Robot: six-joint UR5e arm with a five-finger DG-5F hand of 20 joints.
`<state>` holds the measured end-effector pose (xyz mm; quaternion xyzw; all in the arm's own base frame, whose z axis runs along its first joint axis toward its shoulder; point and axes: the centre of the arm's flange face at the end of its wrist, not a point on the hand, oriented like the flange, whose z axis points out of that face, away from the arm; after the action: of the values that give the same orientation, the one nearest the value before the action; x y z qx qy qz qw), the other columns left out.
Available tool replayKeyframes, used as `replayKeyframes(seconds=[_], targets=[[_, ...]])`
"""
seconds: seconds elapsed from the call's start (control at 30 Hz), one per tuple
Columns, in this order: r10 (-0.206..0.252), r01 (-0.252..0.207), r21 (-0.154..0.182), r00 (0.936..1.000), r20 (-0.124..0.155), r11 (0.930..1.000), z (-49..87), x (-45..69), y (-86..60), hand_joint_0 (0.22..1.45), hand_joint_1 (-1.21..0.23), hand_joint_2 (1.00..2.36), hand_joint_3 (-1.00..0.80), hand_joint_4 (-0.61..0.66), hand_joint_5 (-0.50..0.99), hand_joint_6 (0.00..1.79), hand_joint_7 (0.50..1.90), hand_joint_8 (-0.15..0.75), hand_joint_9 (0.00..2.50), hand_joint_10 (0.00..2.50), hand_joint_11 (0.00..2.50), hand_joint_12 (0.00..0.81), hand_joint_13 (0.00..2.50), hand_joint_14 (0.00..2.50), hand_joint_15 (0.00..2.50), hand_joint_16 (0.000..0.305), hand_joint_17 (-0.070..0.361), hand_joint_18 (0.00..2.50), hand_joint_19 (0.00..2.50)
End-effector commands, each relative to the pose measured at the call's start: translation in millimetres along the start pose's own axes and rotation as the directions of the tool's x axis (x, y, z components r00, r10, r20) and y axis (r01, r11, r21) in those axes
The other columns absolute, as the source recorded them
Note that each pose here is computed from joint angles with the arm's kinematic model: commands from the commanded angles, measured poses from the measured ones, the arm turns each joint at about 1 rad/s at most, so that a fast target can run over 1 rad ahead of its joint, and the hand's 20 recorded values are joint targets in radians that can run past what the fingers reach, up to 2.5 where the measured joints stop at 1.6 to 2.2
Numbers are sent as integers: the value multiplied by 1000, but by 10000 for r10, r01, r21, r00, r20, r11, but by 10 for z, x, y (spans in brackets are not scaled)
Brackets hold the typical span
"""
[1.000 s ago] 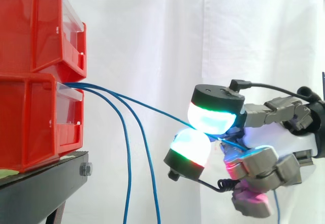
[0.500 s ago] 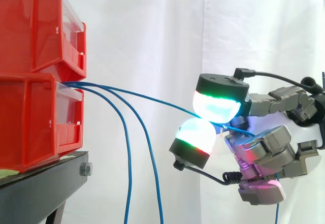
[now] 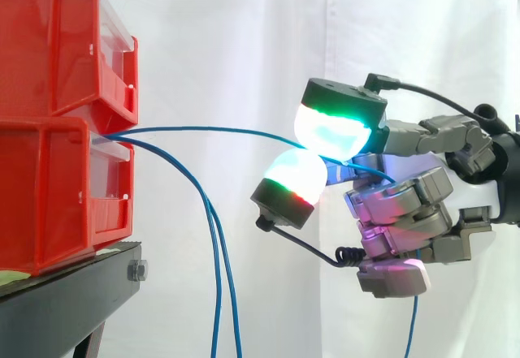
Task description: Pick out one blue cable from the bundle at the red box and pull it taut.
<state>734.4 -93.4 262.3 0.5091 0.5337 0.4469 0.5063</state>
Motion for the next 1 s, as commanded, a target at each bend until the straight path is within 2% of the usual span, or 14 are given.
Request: replayKeyframes(seconds=[0.0, 0.27, 0.33, 0.37, 0.4, 0.57, 0.67, 0.97], targets=[[-182, 182, -57, 9998, 7, 9998, 6, -1, 6, 694, -701, 1019, -208, -135, -202, 939, 936, 242, 1432, 647, 1670, 317, 1196, 1557, 1466, 42, 95, 1177, 1090], [-212, 212, -57, 9998, 7, 9998, 2, -2, 15, 695, -703, 1020, -203, -132, -199, 938, 939, 259, 1429, 721, 1677, 312, 1199, 1587, 1420, 42, 94, 1175, 1099], [-214, 214, -42, 9998, 6, 9998, 4, -1, 4, 695, -704, 1019, -203, -134, -199, 938, 934, 252, 1405, 923, 1637, 308, 1201, 1615, 1410, 42, 94, 1183, 1102], [-215, 215, -43, 9998, -9, 9998, 5, 10, 5, 695, -703, 1019, -203, -134, -199, 937, 937, 255, 1376, 1200, 1562, 312, 1202, 1637, 1405, 42, 94, 1188, 1102], [-217, 217, -28, 9998, -11, 9998, 2, 11, -2, 695, -703, 1019, -203, -133, -199, 937, 936, 258, 1366, 1267, 1560, 313, 1202, 1646, 1404, 42, 94, 1194, 1101], [-215, 215, -43, 9998, -9, 9998, 5, 10, 5, 696, -705, 1019, -207, -136, -199, 938, 926, 250, 1356, 1292, 1535, 310, 1196, 1659, 1415, 42, 94, 1192, 1096], [-215, 215, -43, 9998, -9, 9998, 5, 10, 5, 696, -706, 1019, -206, -136, -197, 939, 917, 249, 1358, 1301, 1513, 314, 1196, 1678, 1396, 40, 89, 1199, 1321], [-215, 215, -43, 9998, -9, 9998, 5, 10, 5, 697, -706, 1019, -204, -138, -197, 938, 921, 255, 1355, 1295, 1534, 318, 1191, 1706, 1390, 40, 90, 1210, 1233]])
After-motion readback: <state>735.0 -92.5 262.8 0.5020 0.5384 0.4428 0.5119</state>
